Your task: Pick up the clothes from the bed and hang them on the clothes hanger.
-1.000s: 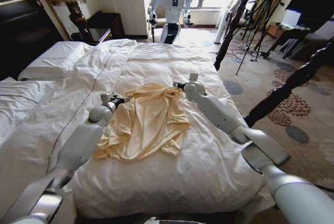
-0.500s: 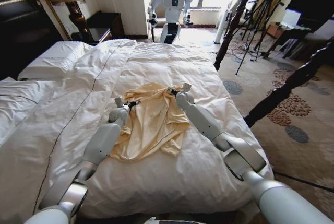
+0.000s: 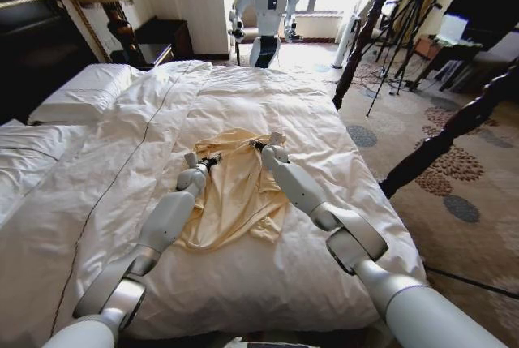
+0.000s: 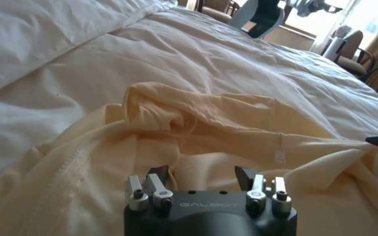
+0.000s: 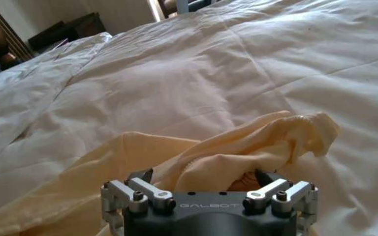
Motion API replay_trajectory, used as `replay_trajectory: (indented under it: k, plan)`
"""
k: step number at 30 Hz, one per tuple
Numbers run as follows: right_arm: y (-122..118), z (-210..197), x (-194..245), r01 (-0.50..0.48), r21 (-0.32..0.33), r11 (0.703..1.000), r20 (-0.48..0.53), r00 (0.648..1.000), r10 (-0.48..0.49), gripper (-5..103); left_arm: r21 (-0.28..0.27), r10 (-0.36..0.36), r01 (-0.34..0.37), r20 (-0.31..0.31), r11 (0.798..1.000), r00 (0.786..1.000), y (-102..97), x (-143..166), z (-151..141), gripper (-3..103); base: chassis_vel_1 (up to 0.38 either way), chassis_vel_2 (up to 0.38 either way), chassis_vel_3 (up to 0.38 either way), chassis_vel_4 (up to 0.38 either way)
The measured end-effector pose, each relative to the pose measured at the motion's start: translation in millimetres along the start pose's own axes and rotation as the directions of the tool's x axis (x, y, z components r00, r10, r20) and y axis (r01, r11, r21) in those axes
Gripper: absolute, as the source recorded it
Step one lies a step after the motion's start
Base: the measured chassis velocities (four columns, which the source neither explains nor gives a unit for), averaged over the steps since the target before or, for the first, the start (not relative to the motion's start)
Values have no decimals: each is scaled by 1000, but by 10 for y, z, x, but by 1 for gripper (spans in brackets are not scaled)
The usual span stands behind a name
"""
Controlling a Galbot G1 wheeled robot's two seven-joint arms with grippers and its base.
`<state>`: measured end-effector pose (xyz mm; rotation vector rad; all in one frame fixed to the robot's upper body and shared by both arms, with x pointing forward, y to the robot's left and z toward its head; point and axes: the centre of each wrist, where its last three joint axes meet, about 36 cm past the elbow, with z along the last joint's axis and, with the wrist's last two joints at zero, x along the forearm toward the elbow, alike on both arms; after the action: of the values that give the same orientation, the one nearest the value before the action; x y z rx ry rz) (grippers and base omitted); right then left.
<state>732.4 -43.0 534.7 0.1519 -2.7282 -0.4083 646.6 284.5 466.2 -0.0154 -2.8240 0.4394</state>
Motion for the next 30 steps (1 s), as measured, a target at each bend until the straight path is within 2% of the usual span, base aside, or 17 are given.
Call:
replay_trajectory:
  k: [5,7,8,9,11,12,14,19,21,24,25,27,29,30]
  plan:
    - [-143,-17,-75,-26,14,1000,-2,1000,26,101,21,4,-4,23,1000,1000,7,-112,-25,56,0,0,0,0]
    - [-162,-11,-82,-29,23,999,1,1000,29,98,37,9,-10,44,999,999,-22,-170,-61,48,0,0,0,0]
    - [-162,-11,-82,-29,23,999,1,1000,29,98,37,9,-10,44,999,999,-22,-170,-61,48,0,0,0,0]
    - [-158,-8,-80,-28,26,999,1,1000,28,94,37,11,-13,54,999,998,-38,-188,-92,44,0,0,0,0]
    - [-149,-8,-76,-27,27,999,1,1000,27,94,25,11,-13,61,1000,998,-46,-191,-107,41,0,0,0,0]
    - [-129,-13,-67,-24,26,999,2,1000,24,88,-1,12,-12,70,1000,997,-51,-185,-123,36,0,0,0,0]
    - [-110,-17,-59,-20,25,999,1,1000,20,88,-21,12,-10,78,1000,997,-56,-179,-135,36,0,0,0,0]
    - [-49,-47,-32,-4,24,1000,4,1000,4,89,-106,-27,38,100,994,995,-4,-327,-133,64,0,0,0,0]
    - [-40,-50,-27,-3,23,1000,5,1000,3,91,-121,-36,49,107,991,994,18,-381,-141,64,0,0,0,0]
    - [19,-49,-3,10,26,1000,6,1000,-11,97,-159,-50,69,117,985,992,71,-515,-148,80,0,0,0,0]
    - [19,-49,-3,10,26,1000,6,1000,-11,97,-159,-50,69,117,985,992,71,-515,-148,80,0,0,0,0]
    - [80,-49,26,23,26,999,5,1000,-23,98,-198,-83,107,129,974,988,95,-555,-142,90,0,0,0,0]
    - [91,-49,32,26,28,999,5,1000,-26,98,-211,-105,132,134,968,985,115,-516,-128,94,0,0,0,0]
    - [86,-53,33,26,30,999,5,1000,-26,98,-217,-121,149,137,965,983,125,-442,-131,89,0,0,0,0]
